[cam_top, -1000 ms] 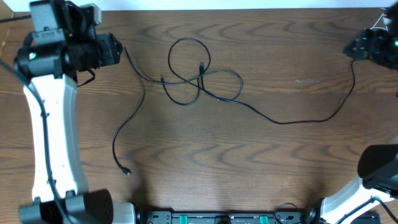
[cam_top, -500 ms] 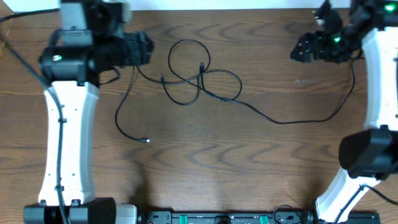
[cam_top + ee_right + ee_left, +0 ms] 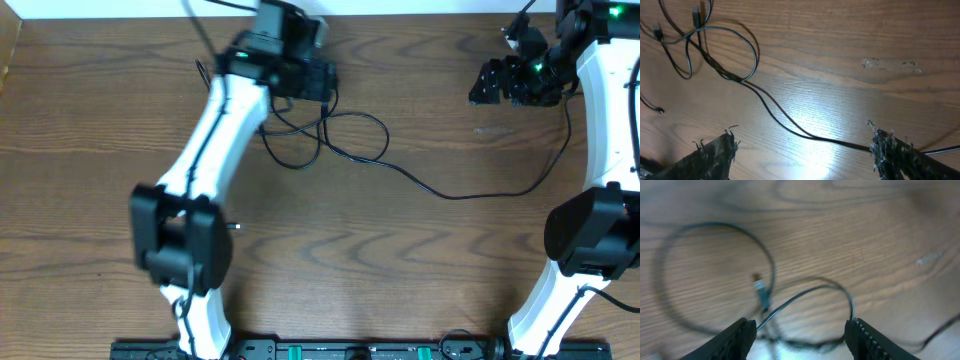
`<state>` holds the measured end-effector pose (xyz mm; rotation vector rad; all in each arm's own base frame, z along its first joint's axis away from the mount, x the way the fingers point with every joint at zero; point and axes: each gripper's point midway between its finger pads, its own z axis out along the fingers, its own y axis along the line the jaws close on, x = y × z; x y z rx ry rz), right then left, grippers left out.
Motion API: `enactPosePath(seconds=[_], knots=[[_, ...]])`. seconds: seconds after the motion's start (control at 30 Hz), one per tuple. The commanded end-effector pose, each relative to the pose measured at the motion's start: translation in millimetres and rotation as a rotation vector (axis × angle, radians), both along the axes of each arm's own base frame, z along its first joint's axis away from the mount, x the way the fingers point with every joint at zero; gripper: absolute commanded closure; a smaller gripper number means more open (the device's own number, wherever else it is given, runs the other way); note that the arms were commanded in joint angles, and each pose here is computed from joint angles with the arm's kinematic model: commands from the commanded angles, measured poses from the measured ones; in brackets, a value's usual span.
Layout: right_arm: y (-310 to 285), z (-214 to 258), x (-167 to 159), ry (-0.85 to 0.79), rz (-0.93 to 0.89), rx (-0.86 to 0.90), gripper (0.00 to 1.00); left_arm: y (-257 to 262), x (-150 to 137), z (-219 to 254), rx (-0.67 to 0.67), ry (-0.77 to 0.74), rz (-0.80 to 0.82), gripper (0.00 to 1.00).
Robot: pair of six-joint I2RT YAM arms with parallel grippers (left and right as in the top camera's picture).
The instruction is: Untangle cables
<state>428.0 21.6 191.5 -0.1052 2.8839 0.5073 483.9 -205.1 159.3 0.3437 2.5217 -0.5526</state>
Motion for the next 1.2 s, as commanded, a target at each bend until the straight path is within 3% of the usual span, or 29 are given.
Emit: enactPosePath(seconds=[0.0, 0.13, 0.5, 0.77, 1.17], knots=[[2, 2, -1, 0.000, -0.004, 0.004, 0.15, -19, 4, -38, -0.060, 0.122, 0.157, 0.38], [3, 2, -2, 0.002, -0.002, 0.004, 0.15, -15, 11, -79, -0.020, 0.197, 0.419, 0.38], [3, 1, -2, 0.002, -0.001, 0.004, 0.14, -15, 10, -107, 0.062, 0.164, 0.685, 0.45], [3, -8, -5, 0.029, -0.001, 0.006, 0.14, -18, 7, -134, 0.052, 0.210, 0.768, 0.50], [4, -32, -11, 0.076, 0.000, 0.014, 0.14, -20, 3, -144, 0.051, 0.236, 0.789, 0.51]])
